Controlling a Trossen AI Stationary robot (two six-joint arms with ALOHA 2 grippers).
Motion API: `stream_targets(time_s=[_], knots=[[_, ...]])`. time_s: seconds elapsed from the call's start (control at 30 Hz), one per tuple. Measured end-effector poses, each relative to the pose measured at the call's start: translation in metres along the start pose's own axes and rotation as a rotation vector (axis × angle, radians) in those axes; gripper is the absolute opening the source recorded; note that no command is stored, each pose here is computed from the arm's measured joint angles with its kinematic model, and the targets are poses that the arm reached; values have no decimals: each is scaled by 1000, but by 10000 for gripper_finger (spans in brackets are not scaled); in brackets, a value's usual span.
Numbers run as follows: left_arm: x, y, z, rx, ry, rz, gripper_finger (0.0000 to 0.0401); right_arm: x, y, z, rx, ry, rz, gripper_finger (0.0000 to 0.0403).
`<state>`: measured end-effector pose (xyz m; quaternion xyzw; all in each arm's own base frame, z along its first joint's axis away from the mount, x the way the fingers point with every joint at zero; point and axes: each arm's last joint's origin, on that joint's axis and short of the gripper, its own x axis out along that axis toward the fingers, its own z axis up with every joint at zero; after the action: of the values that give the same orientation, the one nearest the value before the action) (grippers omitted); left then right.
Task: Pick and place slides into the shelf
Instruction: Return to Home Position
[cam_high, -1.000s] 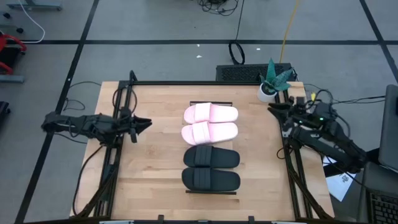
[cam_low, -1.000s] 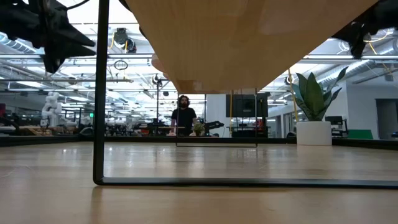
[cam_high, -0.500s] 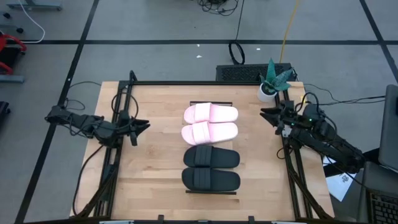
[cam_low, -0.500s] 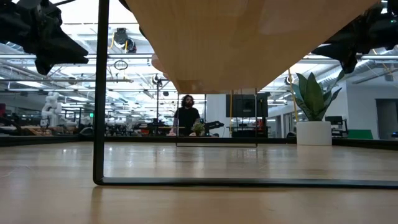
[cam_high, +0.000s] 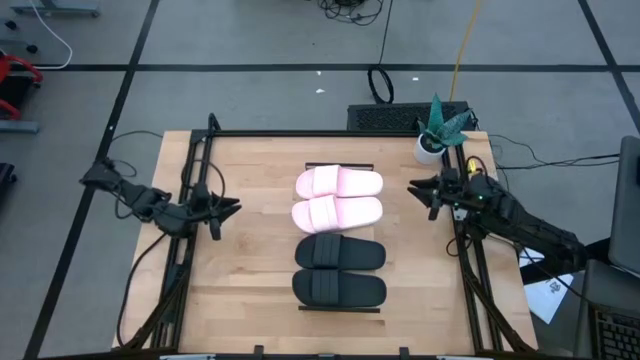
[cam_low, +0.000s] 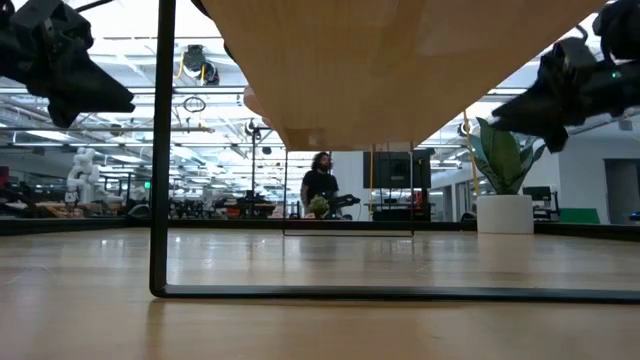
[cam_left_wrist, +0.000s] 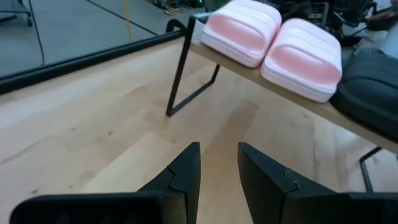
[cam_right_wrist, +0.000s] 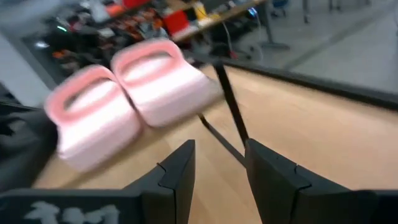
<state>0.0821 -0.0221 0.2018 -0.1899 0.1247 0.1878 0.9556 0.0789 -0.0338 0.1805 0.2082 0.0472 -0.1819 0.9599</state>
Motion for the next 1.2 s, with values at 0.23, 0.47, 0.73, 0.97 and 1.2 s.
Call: stream_targets(time_s=[0.23,0.47,0.73,0.97,1.2], knots=[[-1,1,-9,22,14,17,104,-2,1,0,-6,33,-16,130],[-3,3,-13,51,11,46,104,-1,-2,-4,-18,47,-66,130],[-4,4,-15,101,15,49,104,-1,-3,-11,-79,117,-34,130],[3,8,-30,186,16,81,104,0,-1,-9,-201,91,-1,130],[10,4,-39,239,-5,51,104,4,-4,-16,-213,102,32,130]])
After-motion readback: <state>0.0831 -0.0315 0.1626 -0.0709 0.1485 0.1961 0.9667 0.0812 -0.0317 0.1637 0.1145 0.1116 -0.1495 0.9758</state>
